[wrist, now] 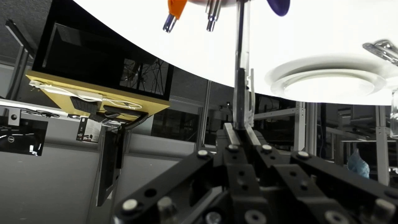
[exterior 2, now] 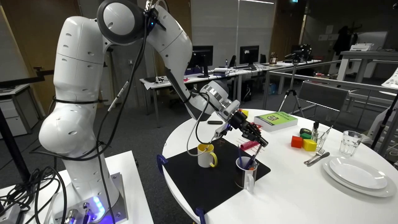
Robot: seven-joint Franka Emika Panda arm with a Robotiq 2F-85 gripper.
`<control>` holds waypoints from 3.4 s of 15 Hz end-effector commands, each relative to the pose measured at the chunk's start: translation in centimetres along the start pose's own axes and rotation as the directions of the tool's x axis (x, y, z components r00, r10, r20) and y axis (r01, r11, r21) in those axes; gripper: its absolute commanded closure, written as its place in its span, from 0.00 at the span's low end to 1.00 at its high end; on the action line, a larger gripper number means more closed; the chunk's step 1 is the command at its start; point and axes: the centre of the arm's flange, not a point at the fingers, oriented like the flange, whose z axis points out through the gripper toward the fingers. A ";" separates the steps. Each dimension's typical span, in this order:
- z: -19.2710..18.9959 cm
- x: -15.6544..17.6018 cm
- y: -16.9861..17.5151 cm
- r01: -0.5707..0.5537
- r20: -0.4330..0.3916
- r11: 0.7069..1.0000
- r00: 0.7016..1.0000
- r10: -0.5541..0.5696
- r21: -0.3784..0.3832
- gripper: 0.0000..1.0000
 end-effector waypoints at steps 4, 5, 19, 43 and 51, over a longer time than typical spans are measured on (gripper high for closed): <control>0.6 -1.1 -0.2 0.064 -0.034 0.998 0.997 -0.064 -0.003 0.74; 0.7 -1.4 -0.2 0.072 -0.036 0.997 0.997 -0.072 -0.002 0.70; -2.4 0.6 0.4 0.201 0.085 0.978 0.975 -0.205 0.049 0.00; -3.1 0.0 2.4 0.694 0.077 0.512 0.555 -0.828 0.507 0.00; -2.9 -0.1 3.3 0.747 -0.048 0.253 0.356 -0.933 0.615 0.00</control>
